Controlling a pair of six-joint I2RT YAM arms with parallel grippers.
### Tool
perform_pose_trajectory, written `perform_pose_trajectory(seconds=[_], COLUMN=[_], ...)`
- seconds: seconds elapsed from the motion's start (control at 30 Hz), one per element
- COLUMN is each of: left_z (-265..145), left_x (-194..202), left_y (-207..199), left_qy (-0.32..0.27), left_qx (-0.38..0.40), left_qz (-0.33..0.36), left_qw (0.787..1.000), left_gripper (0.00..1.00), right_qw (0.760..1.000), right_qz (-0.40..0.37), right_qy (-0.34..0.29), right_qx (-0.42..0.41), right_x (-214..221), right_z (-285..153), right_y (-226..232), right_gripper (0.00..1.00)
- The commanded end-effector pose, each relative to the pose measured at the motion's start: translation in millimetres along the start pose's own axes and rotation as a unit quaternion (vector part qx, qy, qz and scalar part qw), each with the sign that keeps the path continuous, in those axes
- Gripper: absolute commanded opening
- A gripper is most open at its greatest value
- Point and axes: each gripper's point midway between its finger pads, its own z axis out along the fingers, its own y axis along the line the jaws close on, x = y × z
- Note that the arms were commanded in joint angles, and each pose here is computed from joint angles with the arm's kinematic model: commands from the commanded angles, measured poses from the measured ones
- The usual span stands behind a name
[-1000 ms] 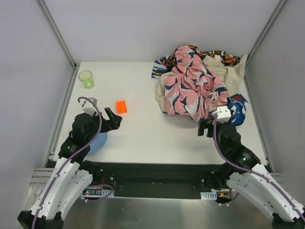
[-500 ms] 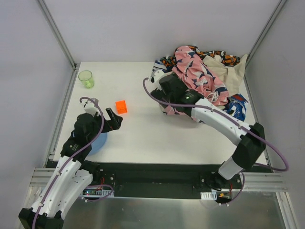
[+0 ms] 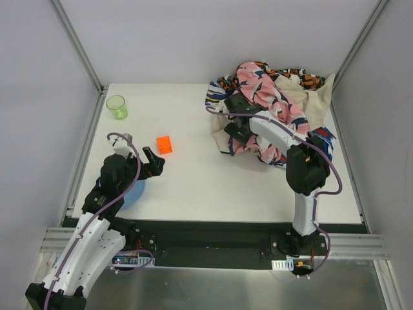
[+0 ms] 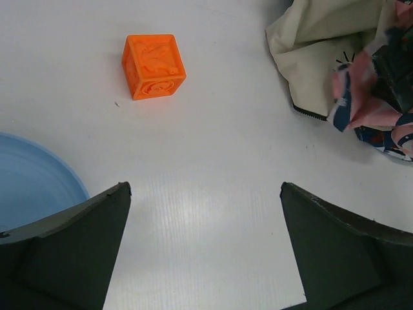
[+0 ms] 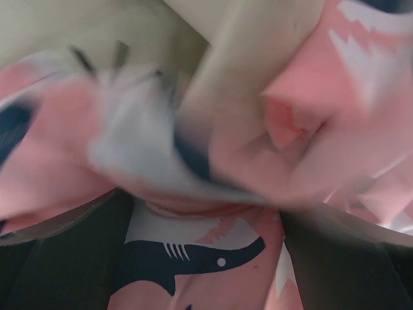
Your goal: Pick out a specific cloth from the pile
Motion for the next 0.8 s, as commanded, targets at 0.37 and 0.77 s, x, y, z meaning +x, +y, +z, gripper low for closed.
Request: perform_pose_trajectory(seconds=[0.37, 0.77], left_z=[9, 9], left_x=[-6, -7], left_y=[12, 19], left_qy=[-0.015, -0.022], left_qx=[-0.034, -0.05], left_qz=[0.005, 0.006], left_qw=[0.999, 0.998], left_gripper=[0.99, 0.99], right_qw=[0.964, 0.918], right_qz=[-0.089, -0.171], right_qy=[0.21, 0.332], right_qx=[-0.135, -0.131], right_x=[109, 160], right_z=[96, 117], right_y=[-8, -25], right_gripper=[0.95, 0.69])
